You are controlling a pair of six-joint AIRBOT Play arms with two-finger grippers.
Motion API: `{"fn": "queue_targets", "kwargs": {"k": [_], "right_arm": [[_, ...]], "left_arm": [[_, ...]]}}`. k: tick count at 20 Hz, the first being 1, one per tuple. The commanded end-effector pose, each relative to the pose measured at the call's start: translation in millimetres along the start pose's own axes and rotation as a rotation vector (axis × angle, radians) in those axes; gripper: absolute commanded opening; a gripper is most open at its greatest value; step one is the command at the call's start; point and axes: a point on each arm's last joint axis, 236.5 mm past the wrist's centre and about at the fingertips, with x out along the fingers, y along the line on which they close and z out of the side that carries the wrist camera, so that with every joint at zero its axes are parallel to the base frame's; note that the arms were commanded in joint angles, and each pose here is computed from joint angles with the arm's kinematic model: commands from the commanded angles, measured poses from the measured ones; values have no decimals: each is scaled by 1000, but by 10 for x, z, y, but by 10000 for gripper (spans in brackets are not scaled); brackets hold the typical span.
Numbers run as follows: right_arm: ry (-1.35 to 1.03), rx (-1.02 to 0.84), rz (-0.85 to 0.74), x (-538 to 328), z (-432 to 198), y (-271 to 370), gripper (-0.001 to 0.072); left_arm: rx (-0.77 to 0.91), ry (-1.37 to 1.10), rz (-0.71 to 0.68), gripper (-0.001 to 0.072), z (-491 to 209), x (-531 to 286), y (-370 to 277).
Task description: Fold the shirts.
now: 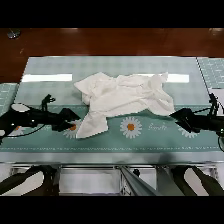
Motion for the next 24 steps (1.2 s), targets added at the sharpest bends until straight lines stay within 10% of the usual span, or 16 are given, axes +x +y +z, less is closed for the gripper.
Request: {"fn": "queue_targets", "kwargs": {"k": [1, 7, 9, 24], "right_arm": [[6, 4, 38, 14, -69, 68, 617], [-2, 1, 21, 15, -49, 27, 617], [-21, 12, -40, 13, -5, -118, 617], [-12, 219, -110, 462, 562, -374, 616]], "left_arm": [[14, -42, -29, 699, -2, 356, -259], [122, 53, -30, 660, -186, 785, -648], [177, 58, -42, 50, -160, 796, -751], [265, 97, -120, 32, -106, 593, -1072]]}}
